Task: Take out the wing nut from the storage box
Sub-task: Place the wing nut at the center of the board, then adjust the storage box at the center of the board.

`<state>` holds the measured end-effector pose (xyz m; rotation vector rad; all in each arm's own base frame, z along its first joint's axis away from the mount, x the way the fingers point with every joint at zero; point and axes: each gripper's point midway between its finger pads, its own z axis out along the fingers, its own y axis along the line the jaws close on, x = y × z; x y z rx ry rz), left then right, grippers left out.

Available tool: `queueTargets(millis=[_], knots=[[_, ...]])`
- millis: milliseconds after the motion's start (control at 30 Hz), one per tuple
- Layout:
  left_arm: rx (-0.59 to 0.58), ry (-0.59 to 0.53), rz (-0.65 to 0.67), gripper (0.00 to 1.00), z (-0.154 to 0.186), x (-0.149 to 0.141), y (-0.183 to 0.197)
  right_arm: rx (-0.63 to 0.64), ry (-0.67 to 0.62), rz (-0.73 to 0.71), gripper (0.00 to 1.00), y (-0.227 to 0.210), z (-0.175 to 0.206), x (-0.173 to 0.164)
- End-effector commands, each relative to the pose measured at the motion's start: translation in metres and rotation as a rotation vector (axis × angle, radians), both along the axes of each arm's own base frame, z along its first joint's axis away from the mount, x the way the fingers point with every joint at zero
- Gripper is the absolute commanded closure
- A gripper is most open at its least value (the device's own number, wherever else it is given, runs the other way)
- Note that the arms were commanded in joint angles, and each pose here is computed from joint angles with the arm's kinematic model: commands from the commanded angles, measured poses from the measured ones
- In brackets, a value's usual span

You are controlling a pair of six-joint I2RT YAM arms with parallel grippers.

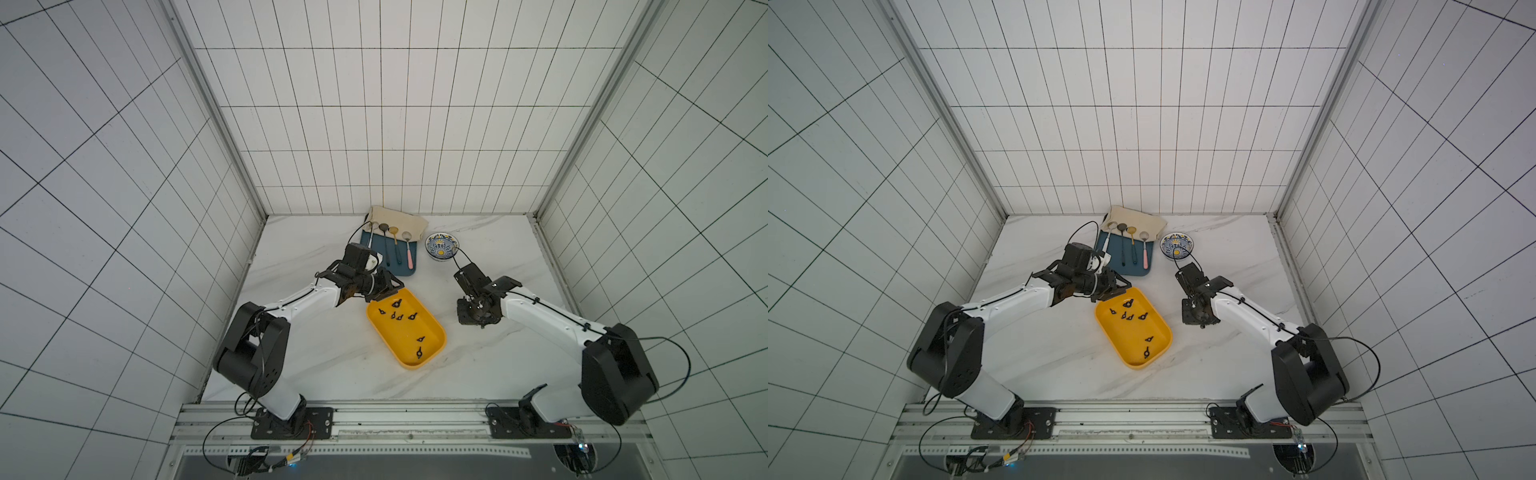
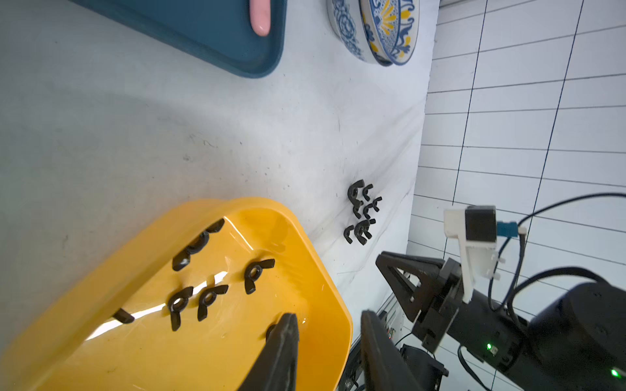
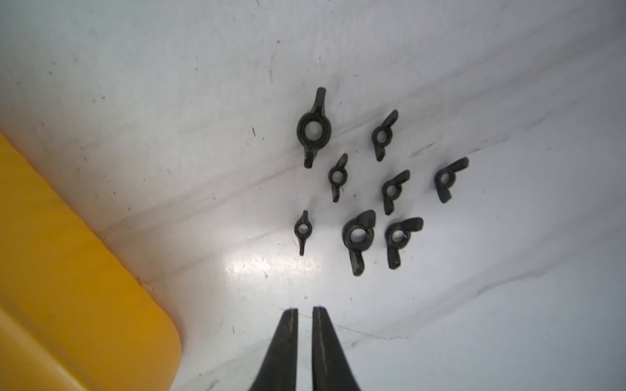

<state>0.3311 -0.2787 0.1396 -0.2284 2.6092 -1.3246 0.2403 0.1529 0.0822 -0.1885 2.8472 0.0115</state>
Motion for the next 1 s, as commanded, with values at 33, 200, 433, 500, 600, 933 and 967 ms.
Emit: queueTargets(millis=[33, 200, 433, 500, 600, 933, 967], knots=[[-0.012, -0.060, -0.019, 0.78, 0.018, 0.016, -0.013, 0.029, 0.051, 0.081, 1.00, 0.013, 0.010, -0.048], [-0.016, -0.059, -0.060, 1.00, 0.016, 0.032, -0.038, 0.178, 0.040, 0.273, 1.00, 0.078, 0.027, -0.094], [0.081, -0.026, -0.165, 1.00, -0.019, 0.028, -0.076, 0.222, -0.010, 0.507, 1.00, 0.145, 0.037, -0.134], [0.114, -0.020, -0.184, 1.00, -0.029, 0.025, -0.080, 0.266, -0.027, 0.574, 1.00, 0.165, 0.043, -0.145], [0.165, -0.022, -0.182, 1.00, -0.037, 0.026, -0.078, 0.285, -0.032, 0.656, 1.00, 0.186, 0.047, -0.158], [0.309, -0.019, -0.222, 1.00, -0.049, 0.030, -0.066, 0.252, 0.010, 0.779, 1.00, 0.218, 0.030, -0.175], [0.312, -0.018, -0.225, 1.00, -0.051, 0.031, -0.065, 0.240, 0.007, 0.776, 1.00, 0.218, 0.027, -0.173]])
